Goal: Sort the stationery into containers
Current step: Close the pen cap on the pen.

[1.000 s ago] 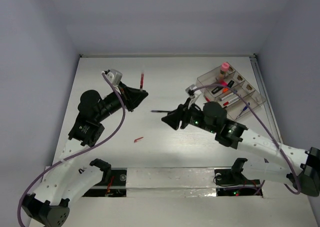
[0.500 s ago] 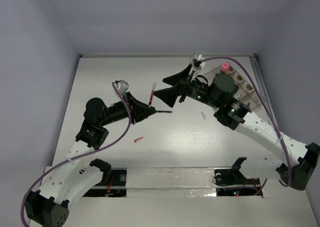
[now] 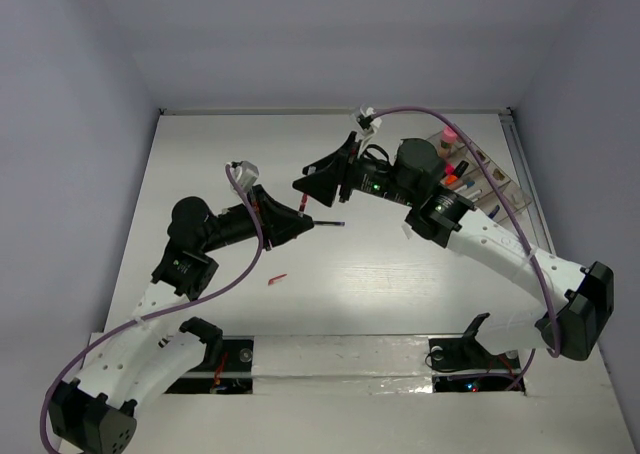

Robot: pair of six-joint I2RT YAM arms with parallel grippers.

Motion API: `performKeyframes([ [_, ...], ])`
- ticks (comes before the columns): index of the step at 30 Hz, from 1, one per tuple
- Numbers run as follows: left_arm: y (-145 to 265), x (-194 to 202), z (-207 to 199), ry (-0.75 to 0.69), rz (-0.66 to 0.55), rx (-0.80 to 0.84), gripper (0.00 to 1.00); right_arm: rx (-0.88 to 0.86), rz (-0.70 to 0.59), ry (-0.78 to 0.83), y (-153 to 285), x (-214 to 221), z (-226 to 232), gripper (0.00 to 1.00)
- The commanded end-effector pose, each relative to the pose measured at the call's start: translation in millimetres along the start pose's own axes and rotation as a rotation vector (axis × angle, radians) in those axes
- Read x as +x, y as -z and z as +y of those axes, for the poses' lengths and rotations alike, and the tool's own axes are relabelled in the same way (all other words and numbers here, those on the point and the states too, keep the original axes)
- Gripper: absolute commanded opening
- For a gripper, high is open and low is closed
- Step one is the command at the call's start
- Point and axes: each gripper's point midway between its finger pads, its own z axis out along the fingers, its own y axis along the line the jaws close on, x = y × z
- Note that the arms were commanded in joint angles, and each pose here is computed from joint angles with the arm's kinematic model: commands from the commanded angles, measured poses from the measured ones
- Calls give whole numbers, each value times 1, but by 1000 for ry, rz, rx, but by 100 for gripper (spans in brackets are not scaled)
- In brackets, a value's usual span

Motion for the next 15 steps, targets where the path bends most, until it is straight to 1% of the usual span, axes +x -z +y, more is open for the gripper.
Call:
performKeyframes([
  [1, 0, -8, -9, -52, -28, 40, 0, -90, -95, 38, 2, -34, 25, 60],
  [6, -2, -7, -10, -47, -24, 44, 0, -102, -110, 43, 4, -39, 29, 60],
  [10, -2, -8, -9, -48, -30, 37, 0, -105, -114, 43, 4, -40, 29, 43],
  [13, -2, -10, -10, -50, -34, 38, 0, -104, -119, 37, 5, -39, 29, 36],
  [14, -2, -10, -9, -50, -34, 36, 0, -103, -120, 36, 5, -38, 29, 29],
  [15, -2, -11, -10, -50, -37, 36, 0, -105, -119, 34, 5, -38, 29, 25],
])
